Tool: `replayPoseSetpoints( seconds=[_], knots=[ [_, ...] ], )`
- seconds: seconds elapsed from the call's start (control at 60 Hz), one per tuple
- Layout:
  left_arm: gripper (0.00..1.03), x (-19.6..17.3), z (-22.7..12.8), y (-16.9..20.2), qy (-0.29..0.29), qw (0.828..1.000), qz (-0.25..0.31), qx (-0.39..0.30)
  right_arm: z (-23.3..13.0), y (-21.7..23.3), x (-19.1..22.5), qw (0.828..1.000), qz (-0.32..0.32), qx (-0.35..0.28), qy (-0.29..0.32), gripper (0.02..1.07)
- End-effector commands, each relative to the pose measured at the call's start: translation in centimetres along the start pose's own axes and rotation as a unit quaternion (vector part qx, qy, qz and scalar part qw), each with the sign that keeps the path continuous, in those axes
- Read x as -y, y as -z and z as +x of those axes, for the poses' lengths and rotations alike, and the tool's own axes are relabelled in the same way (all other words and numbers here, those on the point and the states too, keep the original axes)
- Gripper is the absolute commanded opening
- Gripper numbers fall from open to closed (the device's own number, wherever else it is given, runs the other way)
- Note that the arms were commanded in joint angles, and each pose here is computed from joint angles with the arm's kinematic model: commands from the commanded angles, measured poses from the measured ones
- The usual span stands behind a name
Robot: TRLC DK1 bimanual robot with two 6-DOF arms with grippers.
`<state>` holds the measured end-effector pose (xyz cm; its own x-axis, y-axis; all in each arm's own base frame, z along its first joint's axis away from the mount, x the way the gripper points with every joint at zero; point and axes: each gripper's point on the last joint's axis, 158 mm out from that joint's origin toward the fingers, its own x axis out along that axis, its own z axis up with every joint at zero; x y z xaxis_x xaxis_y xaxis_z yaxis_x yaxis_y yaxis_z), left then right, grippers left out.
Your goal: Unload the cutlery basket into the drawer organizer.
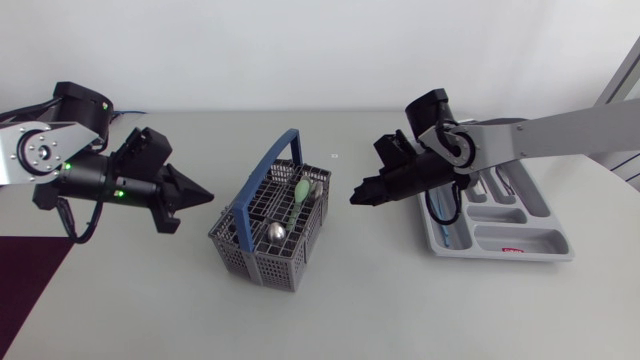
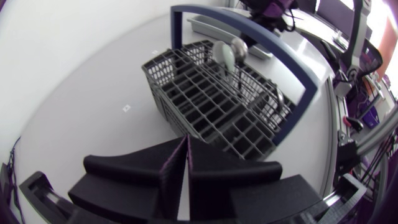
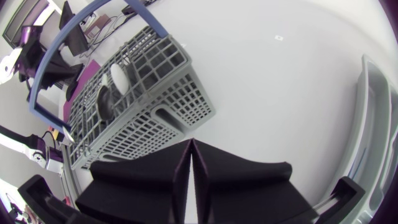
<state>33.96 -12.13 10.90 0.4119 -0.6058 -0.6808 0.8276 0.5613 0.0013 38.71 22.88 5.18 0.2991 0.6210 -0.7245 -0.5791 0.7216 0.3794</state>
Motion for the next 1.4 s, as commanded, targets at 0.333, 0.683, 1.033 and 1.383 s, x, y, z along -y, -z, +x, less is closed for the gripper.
replayPoseSetpoints(
  seconds=[0.333,0.683,1.033,1.383],
  knots=[
    [0.17,10.1,-1.0,5.9,0.112,0.988,0.092,-0.059,3.3,-4.9,3.6,1.0,0.009,0.018,0.009,0.11],
    [0.17,10.0,2.7,7.5,0.128,0.987,0.076,-0.065,5.5,-6.8,3.4,1.0,0.016,0.022,-0.005,0.11],
    [0.17,5.6,4.4,6.1,0.083,0.994,0.066,-0.039,6.6,-7.1,1.3,0.997,0.033,0.009,-0.065,0.11],
    [0.17,1.1,6.3,3.8,0.059,0.996,0.065,-0.024,3.7,-5.6,-0.8,0.996,0.031,0.003,-0.088,0.11]
  ],
)
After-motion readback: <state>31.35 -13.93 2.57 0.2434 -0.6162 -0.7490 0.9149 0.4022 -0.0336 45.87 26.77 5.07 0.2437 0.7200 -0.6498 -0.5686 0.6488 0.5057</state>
